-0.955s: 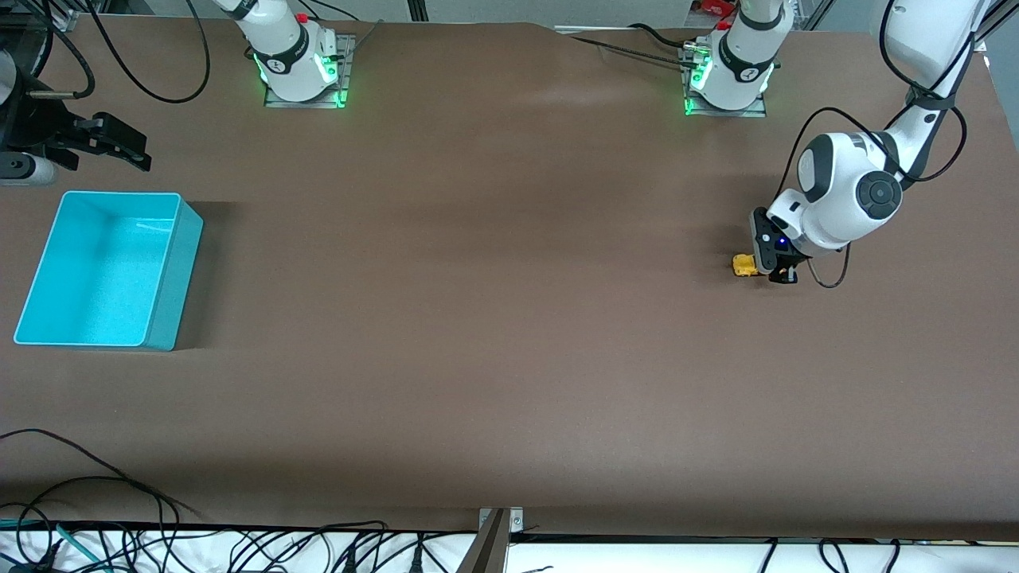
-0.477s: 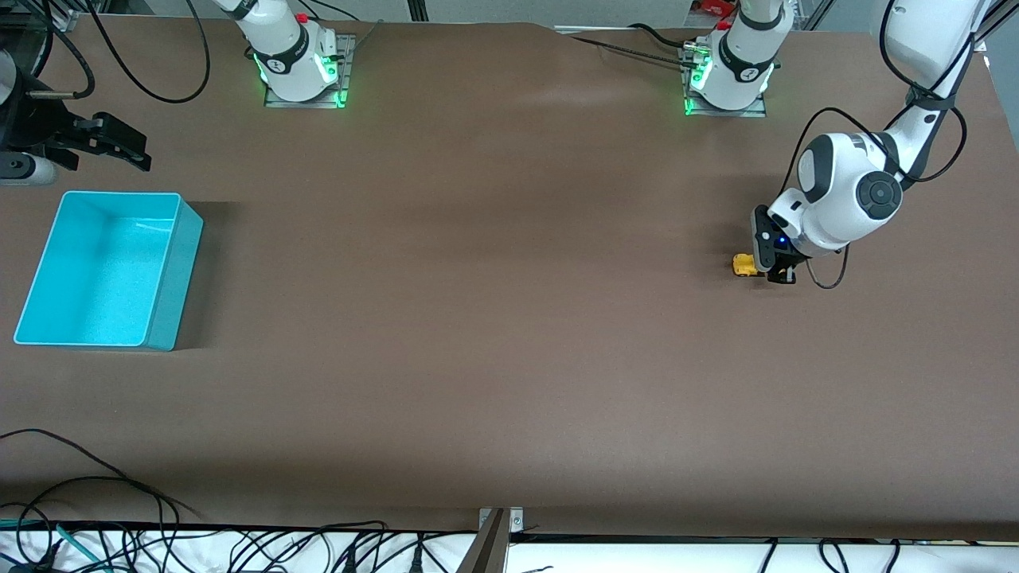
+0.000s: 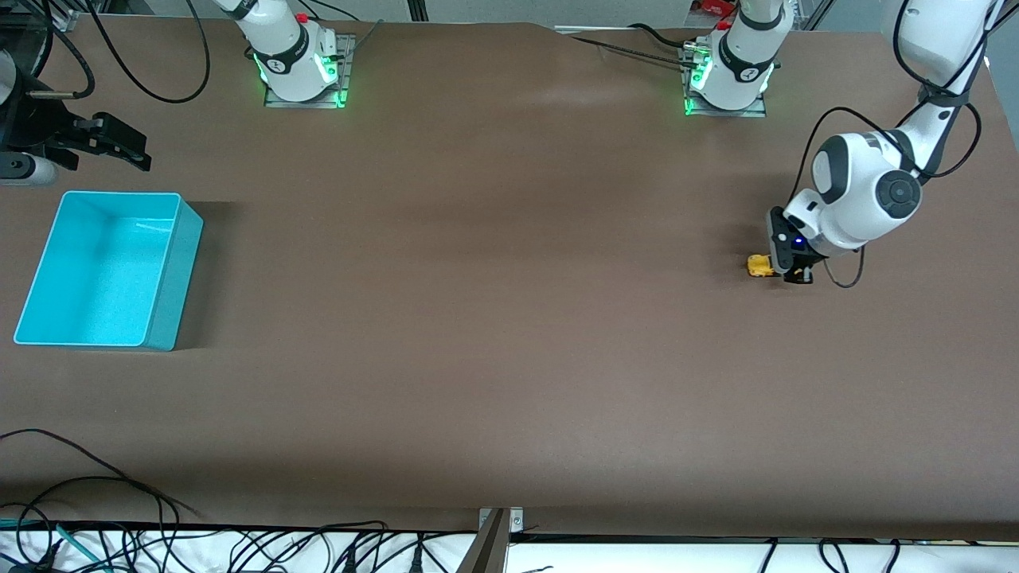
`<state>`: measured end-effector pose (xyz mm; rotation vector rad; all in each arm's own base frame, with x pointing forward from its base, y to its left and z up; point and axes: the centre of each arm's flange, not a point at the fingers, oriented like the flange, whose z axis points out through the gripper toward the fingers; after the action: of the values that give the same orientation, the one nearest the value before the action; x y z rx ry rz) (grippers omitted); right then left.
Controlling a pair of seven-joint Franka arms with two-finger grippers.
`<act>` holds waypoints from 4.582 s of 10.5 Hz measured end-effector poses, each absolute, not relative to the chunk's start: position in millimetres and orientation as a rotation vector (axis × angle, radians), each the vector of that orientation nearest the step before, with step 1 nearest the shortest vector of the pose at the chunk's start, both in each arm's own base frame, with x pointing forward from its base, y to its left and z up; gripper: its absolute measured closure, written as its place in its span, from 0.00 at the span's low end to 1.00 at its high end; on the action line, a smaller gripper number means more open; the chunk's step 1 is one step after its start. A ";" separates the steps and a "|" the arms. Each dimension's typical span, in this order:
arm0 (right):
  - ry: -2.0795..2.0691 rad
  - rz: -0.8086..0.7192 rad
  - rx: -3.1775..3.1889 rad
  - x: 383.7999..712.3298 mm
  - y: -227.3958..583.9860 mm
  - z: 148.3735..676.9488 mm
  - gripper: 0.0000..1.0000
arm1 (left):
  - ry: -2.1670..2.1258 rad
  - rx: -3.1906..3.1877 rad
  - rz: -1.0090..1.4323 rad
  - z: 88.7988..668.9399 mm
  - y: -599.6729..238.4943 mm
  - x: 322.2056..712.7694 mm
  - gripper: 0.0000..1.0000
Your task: Wind up and store yellow beetle car
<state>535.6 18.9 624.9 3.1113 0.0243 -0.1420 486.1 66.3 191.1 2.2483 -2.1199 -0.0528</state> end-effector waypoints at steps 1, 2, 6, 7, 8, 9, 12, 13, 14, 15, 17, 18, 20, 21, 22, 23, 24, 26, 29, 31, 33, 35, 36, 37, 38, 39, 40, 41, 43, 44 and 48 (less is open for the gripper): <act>0.024 -0.142 3.111 535.6 18.9 624.9 0.00 | -2.122 2.254 -0.052 191.3 78.3 484.9 0.57; 0.024 -0.142 3.111 535.6 18.8 624.9 0.00 | -2.125 2.261 -0.051 191.5 92.2 483.5 0.57; 0.024 -0.142 3.111 535.6 18.8 624.9 0.00 | -2.141 2.273 -0.061 191.3 158.8 479.6 0.57; 0.024 -0.142 3.111 535.6 18.7 624.9 0.00 | -2.149 2.275 -0.068 191.2 175.2 479.0 0.57; 0.024 -0.142 3.111 535.6 18.8 624.9 0.00 | -2.155 2.275 -0.071 191.4 186.0 478.5 0.57; 0.024 -0.142 3.111 535.6 18.7 624.9 0.00 | -2.159 2.274 -0.073 191.6 191.1 478.5 0.57; 0.024 -0.142 3.111 535.6 18.7 624.9 0.00 | -2.152 2.276 -0.073 184.9 192.1 478.3 0.48; 0.024 -0.142 3.111 535.6 18.7 624.9 0.00 | -2.149 2.273 -0.078 173.7 191.3 478.8 0.33; 0.024 -0.142 3.111 535.6 18.7 624.9 0.00 | -2.150 2.268 -0.083 165.0 190.6 480.3 0.22; 0.024 -0.142 3.111 535.6 18.7 624.9 0.00 | -2.156 2.265 -0.082 163.9 189.9 483.8 0.10; 0.024 -0.142 3.111 535.6 18.7 624.9 0.00 | -2.158 2.249 -0.089 172.0 189.0 495.3 0.00; 0.024 -0.142 3.111 535.6 18.7 624.9 0.00 | -2.156 2.243 -0.092 176.7 189.8 501.3 0.00; 0.024 -0.142 3.111 535.6 18.7 624.9 0.00 | -2.157 2.241 -0.092 181.1 190.8 506.4 0.00; 0.024 -0.142 3.111 535.6 18.7 624.9 0.00 | -2.157 2.241 -0.092 181.3 190.9 506.6 0.00; 0.024 -0.142 3.111 535.6 18.7 624.9 0.00 | -2.157 2.241 -0.092 182.6 191.0 507.3 0.00; 0.024 -0.142 3.111 535.6 18.7 624.9 0.00 | -2.157 2.233 -0.092 187.1 189.1 509.5 0.00; 0.024 -0.142 3.111 535.6 18.7 625.0 0.00 | -2.170 2.220 -0.081 197.3 182.9 514.7 0.00; 0.024 -0.142 3.111 535.6 18.6 624.9 0.00 | -2.191 2.210 -0.056 233.0 175.3 524.1 0.00; 0.024 -0.142 3.111 535.6 18.6 625.0 0.00 | -2.176 2.232 -0.024 312.8 172.7 531.8 0.00; 0.023 -0.141 3.111 535.6 18.5 625.1 0.00 | -2.022 2.345 -0.028 376.7 168.4 527.8 0.00; 0.023 -0.141 3.111 535.6 18.5 625.2 0.00 | -1.818 2.495 -0.033 434.2 156.4 519.4 0.00; 0.023 -0.141 3.111 535.6 18.5 625.2 0.00 | -1.616 2.620 -0.099 489.4 138.9 517.3 0.00; 0.023 -0.143 3.111 535.6 18.6 625.0 0.00 | -1.497 2.681 -0.147 516.0 127.4 517.4 0.00; 0.023 -0.149 3.111 535.7 18.5 624.0 0.00 | -1.345 2.749 -0.197 539.1 115.9 515.8 0.00; 0.003 -0.168 3.109 535.7 18.2 621.2 0.00 | -1.165 2.820 -0.248 556.7 106.0 512.8 0.00; -0.022 -0.197 3.105 535.7 17.4 616.0 0.00 | -0.978 2.886 -0.294 568.7 99.0 509.3 0.00; -0.060 -0.231 3.099 538.1 14.0 606.2 0.00 | -0.811 2.938 -0.329 579.0 92.9 506.4 0.00; -0.128 -0.278 3.085 544.2 7.3 590.1 0.00 | -0.673 2.983 -0.352 592.8 81.3 504.6 0.00; -0.291 -0.378 3.030 561.5 -2.4 548.4 0.00 | -0.456 3.059 -0.354 623.1 51.7 502.5 0.00; -0.363 -0.417 2.999 570.5 -4.6 523.5 0.00 | -0.348 3.096 -0.330 636.1 36.1 502.6 0.00; -0.819 -0.384 2.861 578.1 -24.5 419.5 0.00 | -0.107 3.164 -0.183 667.7 1.0 506.8 0.00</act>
<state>578.1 -24.5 419.5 2.8610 -0.8188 -0.3836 506.8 1.0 667.7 3.1639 -0.1067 -0.1833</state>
